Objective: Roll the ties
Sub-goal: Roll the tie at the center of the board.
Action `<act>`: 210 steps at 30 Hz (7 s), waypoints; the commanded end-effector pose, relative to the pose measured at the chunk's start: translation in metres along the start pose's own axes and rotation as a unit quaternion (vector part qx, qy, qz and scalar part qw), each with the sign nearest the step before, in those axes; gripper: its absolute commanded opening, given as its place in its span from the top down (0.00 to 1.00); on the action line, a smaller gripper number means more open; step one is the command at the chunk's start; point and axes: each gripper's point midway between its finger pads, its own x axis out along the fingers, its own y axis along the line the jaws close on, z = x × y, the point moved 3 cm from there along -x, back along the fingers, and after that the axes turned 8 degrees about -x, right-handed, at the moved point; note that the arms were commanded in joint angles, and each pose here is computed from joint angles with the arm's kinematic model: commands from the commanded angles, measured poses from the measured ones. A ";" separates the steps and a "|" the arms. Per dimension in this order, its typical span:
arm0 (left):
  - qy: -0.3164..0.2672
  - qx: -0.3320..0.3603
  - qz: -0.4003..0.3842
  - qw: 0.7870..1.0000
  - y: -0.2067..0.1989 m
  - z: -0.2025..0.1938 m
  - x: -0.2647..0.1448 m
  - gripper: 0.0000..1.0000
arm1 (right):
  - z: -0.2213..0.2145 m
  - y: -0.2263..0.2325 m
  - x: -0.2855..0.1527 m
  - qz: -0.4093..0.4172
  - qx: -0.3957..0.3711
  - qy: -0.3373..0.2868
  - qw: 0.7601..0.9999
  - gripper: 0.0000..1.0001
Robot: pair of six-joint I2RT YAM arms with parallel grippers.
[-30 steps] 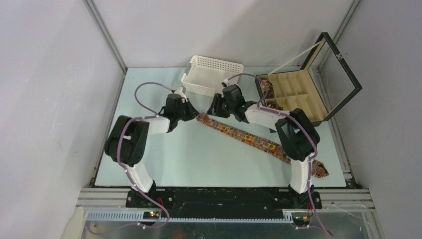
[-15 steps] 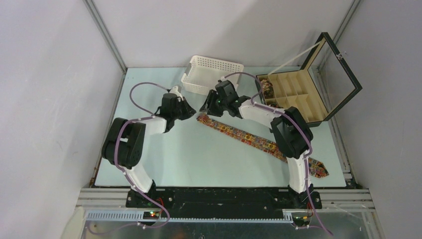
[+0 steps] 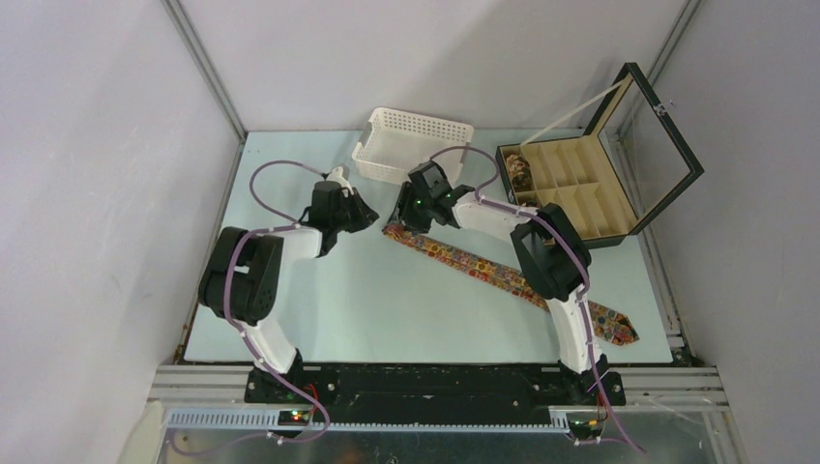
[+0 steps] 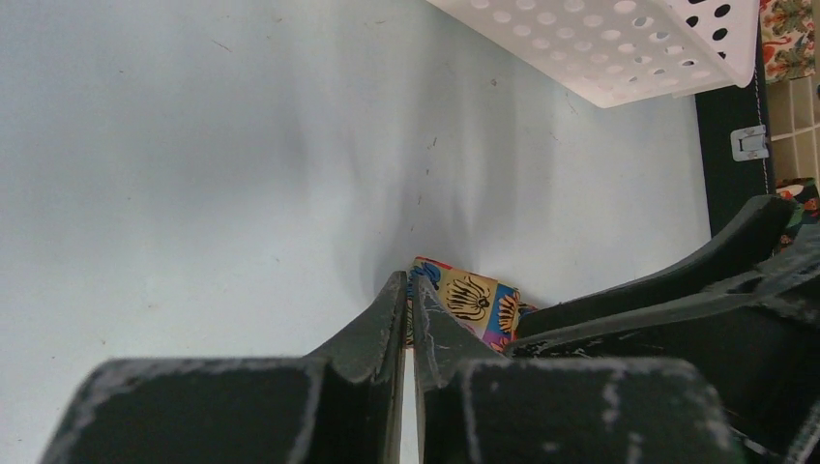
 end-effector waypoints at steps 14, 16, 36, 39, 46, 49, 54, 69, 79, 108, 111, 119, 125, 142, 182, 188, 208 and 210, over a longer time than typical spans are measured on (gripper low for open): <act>0.007 0.001 -0.020 1.000 -0.002 0.000 0.013 0.91 | 0.010 -0.002 0.021 -0.013 0.011 -0.008 1.000 0.48; 0.008 0.001 -0.019 1.000 -0.001 0.000 0.014 0.91 | 0.010 -0.001 0.024 -0.006 0.013 -0.009 1.000 0.48; 0.016 0.000 -0.017 1.000 0.002 -0.004 0.018 0.92 | 0.005 0.010 0.037 0.060 0.026 -0.003 0.998 0.53; 0.016 0.000 -0.014 1.000 0.003 -0.004 0.017 0.92 | 0.004 0.008 0.040 0.063 0.030 0.000 0.998 0.55; 0.014 0.000 -0.014 1.000 0.003 -0.003 0.017 0.92 | -0.002 0.004 0.042 0.072 0.035 0.005 0.997 0.62; 0.013 0.001 -0.016 1.000 0.002 -0.003 0.016 0.93 | -0.003 0.005 0.042 0.085 0.034 0.003 0.996 0.66; 0.010 0.003 -0.021 1.000 -0.001 -0.001 0.013 0.93 | -0.005 0.009 0.038 0.110 0.031 0.002 0.994 0.69; 0.008 0.014 -0.057 0.998 -0.013 -0.001 0.004 0.92 | -0.010 -0.005 0.031 0.114 0.023 -0.017 0.993 0.66; 0.005 0.017 -0.063 0.998 -0.015 -0.001 -0.002 0.93 | -0.010 -0.012 0.029 0.106 0.024 -0.019 0.994 0.75; 0.038 0.007 -0.055 0.998 -0.010 -0.035 -0.003 0.94 | -0.003 -0.004 0.020 0.117 0.023 -0.029 0.992 0.53; 0.039 0.008 -0.050 0.998 -0.008 -0.036 -0.001 0.94 | 0.000 0.000 0.012 0.112 0.005 -0.037 0.993 0.50; 0.039 0.009 -0.042 0.998 -0.005 -0.035 0.001 0.94 | 0.014 0.002 -0.012 0.083 -0.043 -0.068 0.993 0.33; 0.038 0.012 -0.040 0.998 -0.005 -0.034 0.000 0.94 | 0.030 -0.010 -0.019 0.086 -0.096 -0.063 0.990 0.54; 0.035 0.018 -0.041 0.998 -0.008 -0.030 -0.002 0.94 | 0.009 0.008 0.000 0.047 -0.133 0.037 0.989 0.54; -0.054 -0.054 0.001 0.997 -0.003 0.033 -0.016 0.83 | 0.019 -0.016 -0.022 0.014 -0.170 0.049 0.984 1.00; -0.038 -0.057 0.016 0.998 0.009 0.025 0.001 0.85 | 0.006 -0.019 -0.006 0.002 -0.167 0.071 0.983 1.00; 0.006 -0.053 0.008 0.999 0.018 0.007 0.021 0.97 | -0.001 -0.014 0.023 0.013 -0.145 0.073 0.987 1.00; 0.008 -0.053 0.008 0.999 0.018 0.006 0.021 0.97 | -0.001 -0.012 0.026 0.016 -0.144 0.074 0.987 1.00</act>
